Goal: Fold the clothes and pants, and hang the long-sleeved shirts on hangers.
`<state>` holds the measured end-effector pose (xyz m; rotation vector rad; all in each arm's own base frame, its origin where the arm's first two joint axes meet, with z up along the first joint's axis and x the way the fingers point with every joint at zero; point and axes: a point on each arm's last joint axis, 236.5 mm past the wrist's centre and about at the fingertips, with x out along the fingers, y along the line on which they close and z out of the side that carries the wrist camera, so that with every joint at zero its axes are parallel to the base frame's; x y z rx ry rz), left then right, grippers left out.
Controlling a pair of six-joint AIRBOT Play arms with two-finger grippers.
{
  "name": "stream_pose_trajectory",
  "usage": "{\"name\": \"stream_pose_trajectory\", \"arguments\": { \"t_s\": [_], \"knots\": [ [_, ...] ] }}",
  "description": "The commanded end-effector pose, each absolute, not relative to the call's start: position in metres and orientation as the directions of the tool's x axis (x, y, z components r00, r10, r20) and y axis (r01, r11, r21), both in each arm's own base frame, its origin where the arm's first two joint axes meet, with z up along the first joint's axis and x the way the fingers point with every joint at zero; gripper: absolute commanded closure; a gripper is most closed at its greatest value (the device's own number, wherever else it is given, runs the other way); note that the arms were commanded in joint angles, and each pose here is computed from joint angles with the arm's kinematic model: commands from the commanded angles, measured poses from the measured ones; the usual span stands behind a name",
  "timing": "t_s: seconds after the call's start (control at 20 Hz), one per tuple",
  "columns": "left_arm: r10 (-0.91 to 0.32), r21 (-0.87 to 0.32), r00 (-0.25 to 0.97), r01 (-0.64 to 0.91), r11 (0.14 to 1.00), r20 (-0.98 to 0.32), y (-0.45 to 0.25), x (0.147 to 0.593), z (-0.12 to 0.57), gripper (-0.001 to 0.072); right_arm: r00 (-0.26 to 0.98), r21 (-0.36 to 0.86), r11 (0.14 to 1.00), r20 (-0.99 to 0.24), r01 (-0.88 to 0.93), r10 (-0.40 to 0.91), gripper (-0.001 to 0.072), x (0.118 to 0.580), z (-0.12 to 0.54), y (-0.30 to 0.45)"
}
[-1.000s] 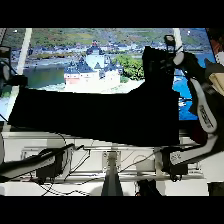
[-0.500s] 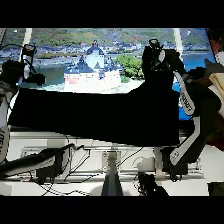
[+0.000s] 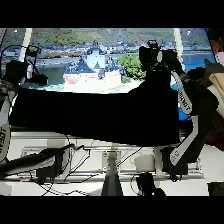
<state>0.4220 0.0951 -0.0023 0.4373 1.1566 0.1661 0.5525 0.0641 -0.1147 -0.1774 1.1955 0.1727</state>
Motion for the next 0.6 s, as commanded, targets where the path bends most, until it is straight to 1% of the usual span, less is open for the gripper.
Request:
{"name": "stream_pose_trajectory", "arguments": {
  "t_s": [0.0, 0.1, 0.15, 0.2, 0.3, 0.4, 0.45, 0.55],
  "knots": [
    [0.345, 0.418, 0.42, 0.094, 0.903, -0.839, 0.094, 0.425, 0.002, 0.0161, 0.461, -0.059, 0.965, -0.885, -0.257, 0.069, 0.0699, 0.575, -0.064, 0.086],
    [0.343, 0.418, 0.432, 0.09, 0.904, -0.834, 0.092, 0.426, 0.007, 0.0161, 0.564, -0.058, 0.957, -0.817, -0.285, 0.118, 0.0698, 0.593, -0.004, 0.115],
    [0.341, 0.413, 0.439, 0.077, 0.908, -0.831, 0.09, 0.426, 0.01, 0.0161, 0.613, -0.036, 0.951, -0.772, -0.306, 0.168, 0.0698, 0.597, 0.033, 0.137],
    [0.336, 0.404, 0.448, 0.063, 0.912, -0.828, 0.087, 0.426, 0.013, 0.0161, 0.652, -0.007, 0.943, -0.724, -0.332, 0.224, 0.0698, 0.597, 0.069, 0.161],
    [0.33, 0.404, 0.472, 0.063, 0.912, -0.818, 0.08, 0.427, 0.023, 0.0161, 0.693, 0.051, 0.913, -0.635, -0.404, 0.342, 0.0698, 0.583, 0.131, 0.212],
    [0.327, 0.406, 0.491, 0.062, 0.912, -0.808, 0.078, 0.427, 0.031, 0.0161, 0.684, 0.089, 0.865, -0.575, -0.493, 0.449, 0.0698, 0.554, 0.172, 0.263],
    [0.327, 0.407, 0.498, 0.058, 0.911, -0.803, 0.078, 0.427, 0.035, 0.0161, 0.663, 0.087, 0.831, -0.559, -0.55, 0.497, 0.0698, 0.536, 0.185, 0.288],
    [0.352, 0.438, 0.506, 0.056, 0.897, -0.787, 0.084, 0.427, 0.042, 0.0161, 0.614, 0.038, 0.74, -0.53, -0.671, 0.584, 0.0698, 0.498, 0.206, 0.337]
  ]
}}
